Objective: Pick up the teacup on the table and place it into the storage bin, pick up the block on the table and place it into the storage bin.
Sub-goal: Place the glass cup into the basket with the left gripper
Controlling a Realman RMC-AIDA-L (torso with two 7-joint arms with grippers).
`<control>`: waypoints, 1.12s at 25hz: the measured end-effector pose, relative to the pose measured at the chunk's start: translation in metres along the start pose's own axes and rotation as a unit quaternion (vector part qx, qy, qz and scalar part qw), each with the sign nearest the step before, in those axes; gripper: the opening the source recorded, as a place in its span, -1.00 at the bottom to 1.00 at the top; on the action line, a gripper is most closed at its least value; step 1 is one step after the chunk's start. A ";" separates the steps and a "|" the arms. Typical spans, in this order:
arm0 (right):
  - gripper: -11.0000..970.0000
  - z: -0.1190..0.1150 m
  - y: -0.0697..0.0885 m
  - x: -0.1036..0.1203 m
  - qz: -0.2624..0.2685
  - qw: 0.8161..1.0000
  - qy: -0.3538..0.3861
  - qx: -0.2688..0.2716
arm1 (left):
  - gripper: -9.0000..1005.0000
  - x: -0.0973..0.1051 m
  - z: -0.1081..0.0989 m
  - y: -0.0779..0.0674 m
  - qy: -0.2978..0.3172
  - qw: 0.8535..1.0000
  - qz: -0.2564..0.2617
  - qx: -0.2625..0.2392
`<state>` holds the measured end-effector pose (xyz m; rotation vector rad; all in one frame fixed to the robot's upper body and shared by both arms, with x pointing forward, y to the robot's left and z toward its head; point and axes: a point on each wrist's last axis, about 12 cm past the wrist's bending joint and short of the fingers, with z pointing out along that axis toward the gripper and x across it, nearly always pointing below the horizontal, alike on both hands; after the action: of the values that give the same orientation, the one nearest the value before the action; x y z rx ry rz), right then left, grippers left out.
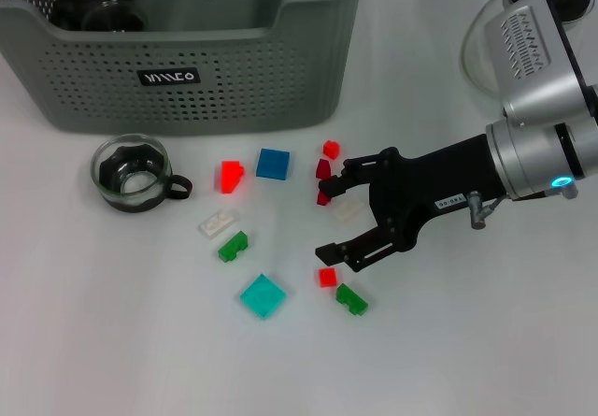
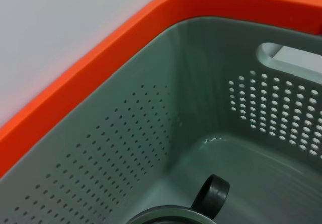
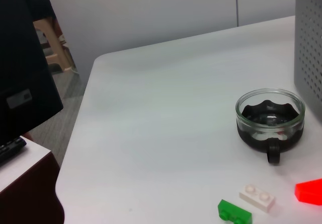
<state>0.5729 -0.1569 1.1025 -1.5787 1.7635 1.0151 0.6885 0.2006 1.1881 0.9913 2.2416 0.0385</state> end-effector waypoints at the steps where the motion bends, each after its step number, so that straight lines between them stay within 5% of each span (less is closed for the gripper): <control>1: 0.95 0.000 0.000 0.000 0.000 1.000 0.000 0.001 | -0.90 0.000 0.001 0.000 -0.001 1.000 0.000 -0.002; 20: 0.95 0.001 -0.002 0.001 0.001 1.000 0.003 0.009 | -0.90 0.004 0.010 0.000 -0.002 1.000 -0.021 -0.012; 28: 0.95 0.000 -0.002 0.002 0.002 1.000 0.004 0.012 | -0.33 0.005 0.010 0.002 -0.003 1.000 -0.025 -0.016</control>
<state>0.5747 -0.1576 1.1003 -1.5664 1.7782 0.9883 0.6932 0.2035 1.1784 0.9180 2.2516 0.0484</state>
